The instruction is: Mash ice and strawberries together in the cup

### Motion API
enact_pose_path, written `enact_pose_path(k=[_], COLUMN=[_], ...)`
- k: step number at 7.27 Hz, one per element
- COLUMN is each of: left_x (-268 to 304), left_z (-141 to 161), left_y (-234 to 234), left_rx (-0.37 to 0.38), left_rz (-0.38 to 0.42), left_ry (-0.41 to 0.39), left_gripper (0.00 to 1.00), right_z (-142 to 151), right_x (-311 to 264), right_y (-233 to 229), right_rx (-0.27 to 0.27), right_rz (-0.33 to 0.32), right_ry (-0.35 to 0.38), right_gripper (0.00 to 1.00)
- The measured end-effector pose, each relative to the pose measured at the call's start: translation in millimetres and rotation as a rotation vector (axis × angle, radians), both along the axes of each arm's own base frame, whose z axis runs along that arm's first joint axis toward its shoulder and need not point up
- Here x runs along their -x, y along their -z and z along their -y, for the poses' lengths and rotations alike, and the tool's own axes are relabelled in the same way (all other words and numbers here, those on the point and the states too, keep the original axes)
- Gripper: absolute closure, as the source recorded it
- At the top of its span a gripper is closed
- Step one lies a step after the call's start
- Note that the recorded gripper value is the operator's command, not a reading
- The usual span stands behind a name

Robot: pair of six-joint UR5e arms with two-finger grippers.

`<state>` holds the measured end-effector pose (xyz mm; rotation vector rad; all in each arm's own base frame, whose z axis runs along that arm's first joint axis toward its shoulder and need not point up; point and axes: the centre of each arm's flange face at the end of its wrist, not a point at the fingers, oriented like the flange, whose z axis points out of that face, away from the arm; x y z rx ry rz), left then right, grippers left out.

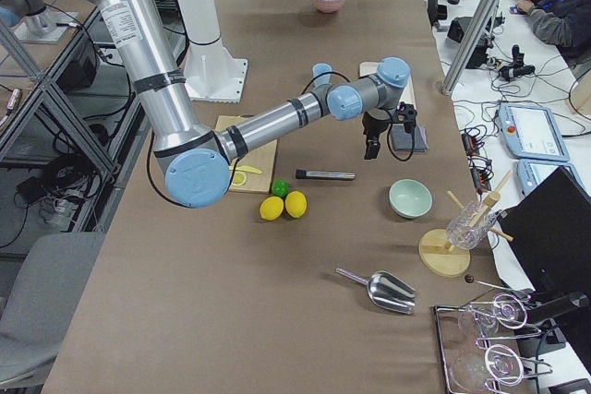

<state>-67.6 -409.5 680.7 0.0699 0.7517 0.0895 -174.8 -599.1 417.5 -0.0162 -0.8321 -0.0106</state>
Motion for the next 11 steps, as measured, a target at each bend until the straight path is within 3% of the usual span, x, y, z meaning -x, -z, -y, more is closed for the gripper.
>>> enact_pose_path(k=[2,3,6,9,11], left_x=[-7.2,-8.6,-9.5,-9.5,-9.4], left_z=[36.2,40.9,42.6,42.8,38.2], left_y=[58.3,67.7,72.1,72.8,68.5], left_rx=[0.117,0.135,0.143,0.132,0.125], left_rz=[0.006,0.007,0.007,0.007,0.007], left_ry=[-0.006,-0.011,-0.013,-0.013,-0.013], left_gripper=[0.01,0.01,0.01,0.01,0.01], right_z=[-22.6,-41.3,-86.1,-136.6,-167.3], right_x=[-41.7,-61.3,-147.3,-228.3,-260.4], right_y=[-7.8,-31.9,-121.4,-182.0,-201.5], right_rx=[0.011,0.044,0.150,0.119,0.100], right_rz=[-0.052,-0.077,-0.174,-0.179,-0.176], right_ry=[0.067,0.078,0.009,0.046,0.033], right_gripper=[0.00,0.00,0.00,0.00,0.00])
